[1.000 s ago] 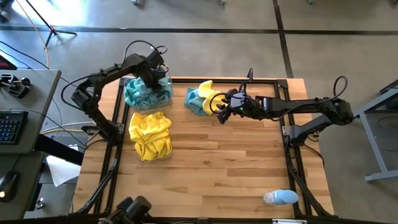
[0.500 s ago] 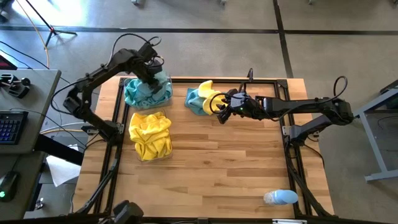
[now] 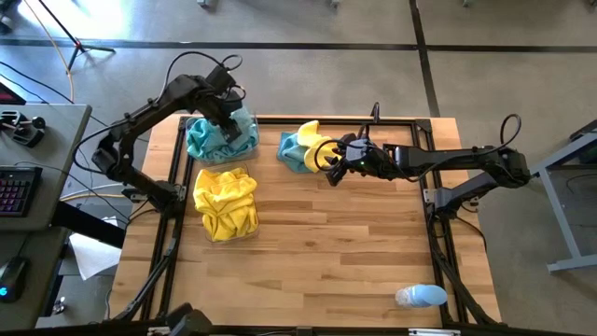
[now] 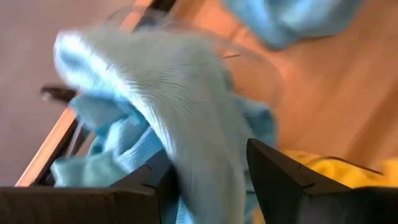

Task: Sort microfiber towel by color & place in baskets
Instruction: Put the blue microfiber cloth into the top transparent bin

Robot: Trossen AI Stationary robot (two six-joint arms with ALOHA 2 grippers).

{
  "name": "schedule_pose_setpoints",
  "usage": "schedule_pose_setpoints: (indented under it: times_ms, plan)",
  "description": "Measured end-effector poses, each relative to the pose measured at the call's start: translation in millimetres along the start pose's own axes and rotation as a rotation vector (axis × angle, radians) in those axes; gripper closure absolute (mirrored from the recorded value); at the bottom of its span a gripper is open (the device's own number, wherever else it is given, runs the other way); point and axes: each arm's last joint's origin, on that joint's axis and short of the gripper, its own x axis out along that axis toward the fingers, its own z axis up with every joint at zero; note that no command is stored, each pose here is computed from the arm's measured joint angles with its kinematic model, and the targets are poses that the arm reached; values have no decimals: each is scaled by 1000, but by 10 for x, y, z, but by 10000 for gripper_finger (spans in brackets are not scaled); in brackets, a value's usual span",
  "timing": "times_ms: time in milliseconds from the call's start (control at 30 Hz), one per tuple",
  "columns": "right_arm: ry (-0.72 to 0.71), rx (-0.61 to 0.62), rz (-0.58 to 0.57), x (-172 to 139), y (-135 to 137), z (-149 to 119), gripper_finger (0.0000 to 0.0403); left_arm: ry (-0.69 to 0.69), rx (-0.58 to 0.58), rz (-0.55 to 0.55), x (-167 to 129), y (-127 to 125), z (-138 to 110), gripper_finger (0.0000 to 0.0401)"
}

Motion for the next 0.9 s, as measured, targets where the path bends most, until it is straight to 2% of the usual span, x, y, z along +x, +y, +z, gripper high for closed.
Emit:
schedule_pose_setpoints:
  times_ms: [100, 200, 267, 400, 533, 667, 800, 900]
  plan:
    - [5, -10, -2, 0, -2, -5, 233, -31, 27, -8, -25, 1, 11, 240]
    - [3, -12, -8, 0, -4, -5, 233, -43, -3, 43, 41, 91, 60, 240]
    - [-3, -12, -23, 0, -9, -3, 233, -30, -15, 36, 119, 152, 81, 240]
    - [-15, -12, -49, 0, -16, 0, 233, 43, -34, 6, 431, 244, 102, 240]
    - [-15, -11, -50, 1, -19, 1, 233, 97, -38, -12, 825, 243, 20, 240]
    - [-15, -11, -51, 2, -21, 2, 233, 77, -67, -8, 1140, 221, -93, 240]
    - [-12, -12, -55, 4, -29, 1, 233, 41, -86, -17, 1317, 198, -178, 240]
    - [-10, -7, -63, 14, -53, 8, 233, 43, -87, -20, 1337, 191, -200, 240]
